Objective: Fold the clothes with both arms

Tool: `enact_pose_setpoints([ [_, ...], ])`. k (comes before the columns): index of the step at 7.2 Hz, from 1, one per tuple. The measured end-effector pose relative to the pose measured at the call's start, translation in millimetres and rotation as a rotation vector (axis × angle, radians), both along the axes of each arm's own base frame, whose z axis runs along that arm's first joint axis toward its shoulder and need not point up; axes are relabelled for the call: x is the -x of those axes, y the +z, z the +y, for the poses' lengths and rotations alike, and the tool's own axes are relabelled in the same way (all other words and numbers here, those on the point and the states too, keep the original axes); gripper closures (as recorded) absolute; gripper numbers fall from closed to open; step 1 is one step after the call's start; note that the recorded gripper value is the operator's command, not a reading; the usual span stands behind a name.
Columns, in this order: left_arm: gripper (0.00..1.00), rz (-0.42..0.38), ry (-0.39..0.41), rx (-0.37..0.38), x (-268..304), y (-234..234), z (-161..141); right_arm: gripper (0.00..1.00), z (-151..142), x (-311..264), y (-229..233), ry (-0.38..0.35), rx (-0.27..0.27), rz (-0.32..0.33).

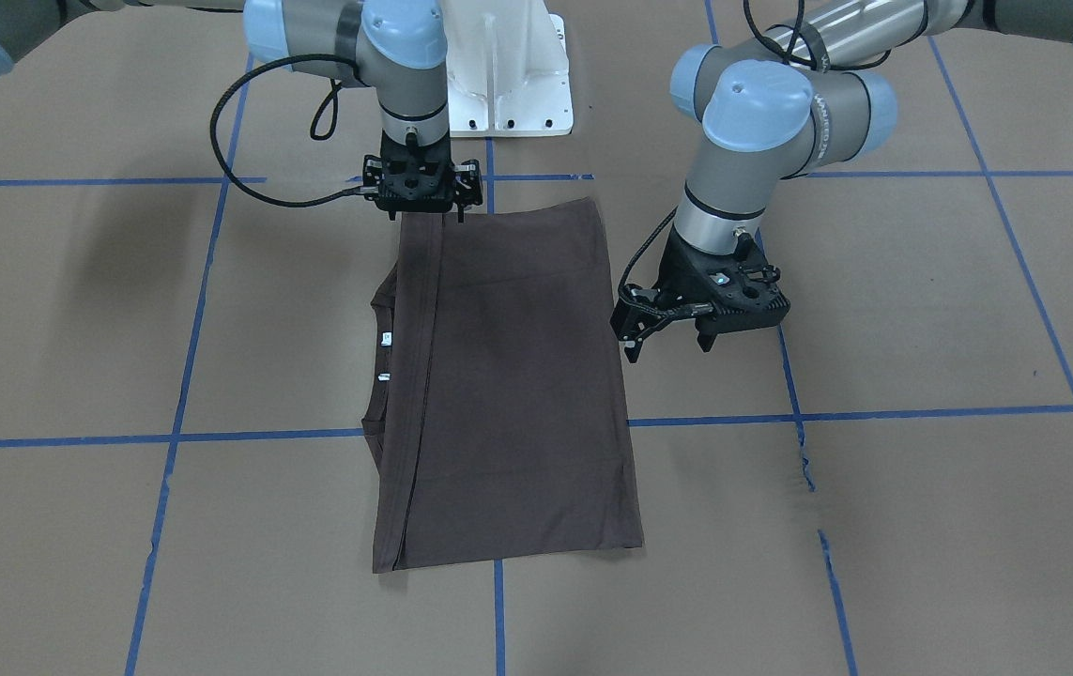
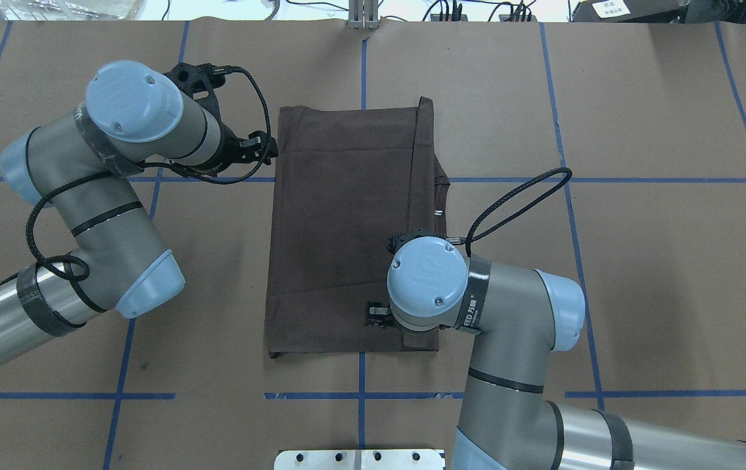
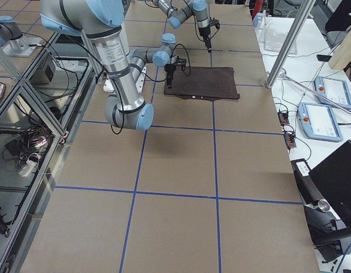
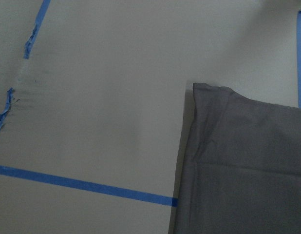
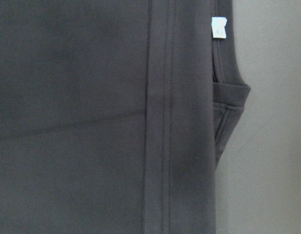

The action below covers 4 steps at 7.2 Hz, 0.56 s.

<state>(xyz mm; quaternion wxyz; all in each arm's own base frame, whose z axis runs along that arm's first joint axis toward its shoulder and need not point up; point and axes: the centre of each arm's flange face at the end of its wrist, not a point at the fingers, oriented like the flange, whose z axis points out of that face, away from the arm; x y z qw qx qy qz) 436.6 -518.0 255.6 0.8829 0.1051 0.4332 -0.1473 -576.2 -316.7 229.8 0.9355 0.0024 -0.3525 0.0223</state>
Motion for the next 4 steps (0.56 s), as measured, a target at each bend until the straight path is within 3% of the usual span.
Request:
enact_pose_setpoints([
  [4,0.0,-0.001,0.011,0.004,-5.5,2.4,6.3,0.0,0.1,24.5,20.1,-0.024,0.04,0.071],
])
